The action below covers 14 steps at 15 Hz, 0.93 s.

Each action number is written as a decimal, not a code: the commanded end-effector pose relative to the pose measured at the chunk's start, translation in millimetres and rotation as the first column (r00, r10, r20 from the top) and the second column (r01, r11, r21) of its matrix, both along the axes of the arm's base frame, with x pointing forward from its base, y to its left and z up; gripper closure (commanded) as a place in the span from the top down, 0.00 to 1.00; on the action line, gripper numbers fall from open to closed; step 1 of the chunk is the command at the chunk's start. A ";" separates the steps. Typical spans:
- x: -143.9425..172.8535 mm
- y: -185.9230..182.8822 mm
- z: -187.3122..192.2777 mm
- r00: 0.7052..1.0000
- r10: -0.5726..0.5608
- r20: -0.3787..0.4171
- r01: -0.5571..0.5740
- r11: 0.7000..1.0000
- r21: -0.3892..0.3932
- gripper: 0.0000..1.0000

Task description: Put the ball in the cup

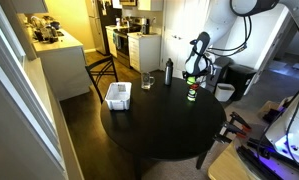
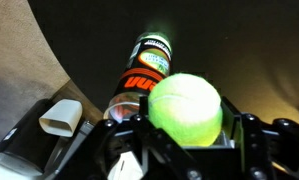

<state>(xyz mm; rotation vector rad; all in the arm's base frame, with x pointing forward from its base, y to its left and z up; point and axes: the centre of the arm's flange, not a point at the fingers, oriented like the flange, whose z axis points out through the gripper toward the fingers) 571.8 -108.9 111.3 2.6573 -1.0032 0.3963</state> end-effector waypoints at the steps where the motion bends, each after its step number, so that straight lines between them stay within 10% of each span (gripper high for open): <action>1: -24.5 -5.5 28.9 0.998 -0.039 0.044 0.041 0.998 -0.052 0.42; 14: -25.5 -73.5 15.1 0.986 -0.153 0.072 0.157 0.986 -0.051 0.42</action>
